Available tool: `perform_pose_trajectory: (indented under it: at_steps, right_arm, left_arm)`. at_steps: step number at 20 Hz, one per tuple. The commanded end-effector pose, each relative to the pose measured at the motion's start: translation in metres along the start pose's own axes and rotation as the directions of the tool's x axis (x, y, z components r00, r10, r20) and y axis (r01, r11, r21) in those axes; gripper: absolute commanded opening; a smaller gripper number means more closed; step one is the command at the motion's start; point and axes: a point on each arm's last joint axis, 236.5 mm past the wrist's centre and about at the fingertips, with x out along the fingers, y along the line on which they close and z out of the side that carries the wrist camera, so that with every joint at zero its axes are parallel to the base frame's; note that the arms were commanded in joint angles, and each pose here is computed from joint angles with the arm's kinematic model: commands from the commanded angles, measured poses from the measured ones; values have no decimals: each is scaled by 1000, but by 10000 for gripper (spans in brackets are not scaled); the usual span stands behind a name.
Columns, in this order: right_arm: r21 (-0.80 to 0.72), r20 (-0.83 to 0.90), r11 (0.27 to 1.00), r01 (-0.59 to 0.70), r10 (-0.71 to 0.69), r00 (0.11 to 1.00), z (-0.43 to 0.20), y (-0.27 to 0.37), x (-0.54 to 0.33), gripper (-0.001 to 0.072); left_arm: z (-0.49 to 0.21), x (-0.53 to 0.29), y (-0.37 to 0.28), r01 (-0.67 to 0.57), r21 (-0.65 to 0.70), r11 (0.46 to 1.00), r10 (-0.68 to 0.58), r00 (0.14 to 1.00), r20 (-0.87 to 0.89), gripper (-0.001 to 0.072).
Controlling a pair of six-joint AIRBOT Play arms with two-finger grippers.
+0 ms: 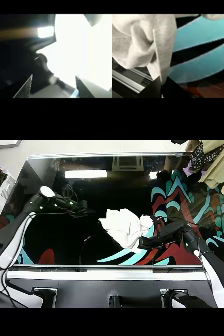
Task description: Fold the clothes and pants, and hang the long-sleeved shirts on hangers.
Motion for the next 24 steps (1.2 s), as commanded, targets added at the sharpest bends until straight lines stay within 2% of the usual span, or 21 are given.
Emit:
perform_pose_trajectory:
  at_steps: [1, 5, 13, 16, 18, 19, 20, 24]
  right_arm:
    - [-5, -25, 1000, -9, 8, 1000, -7, 3, -1, 33]
    - [-4, -25, 1000, -9, 8, 1000, -7, 3, -1, 34]
    - [0, -28, 1000, -9, 9, 1000, -8, 3, -1, 34]
    - [3, -33, 1000, -11, 11, 999, -9, 4, -2, 34]
    - [3, -38, 1000, -12, 12, 999, -10, 4, -2, 34]
    - [3, -43, 1000, -13, 13, 999, -11, 4, -2, 33]
    - [3, -48, 1000, -15, 15, 999, -12, 5, -2, 33]
    - [-63, 33, 998, 6, -4, 999, -1, 13, -21, 32]
  left_arm:
    - [0, 40, -7, 117, -56, 992, -117, 993, 13, 594]
    - [-14, 66, -5, 107, -69, 992, -110, 993, -38, 594]
    - [-7, 85, 4, 81, -97, 992, -81, 997, 2, 591]
    - [-15, 97, 9, 76, -137, 988, -80, 996, -24, 565]
    - [-15, 98, 9, 78, -140, 987, -82, 996, -25, 173]
    - [-14, 96, 9, 79, -138, 987, -83, 996, -21, 59]
    - [-11, 92, 6, 84, -131, 988, -87, 996, -16, 19]
    - [22, 50, -28, 138, -32, 990, -137, 990, 39, 18]
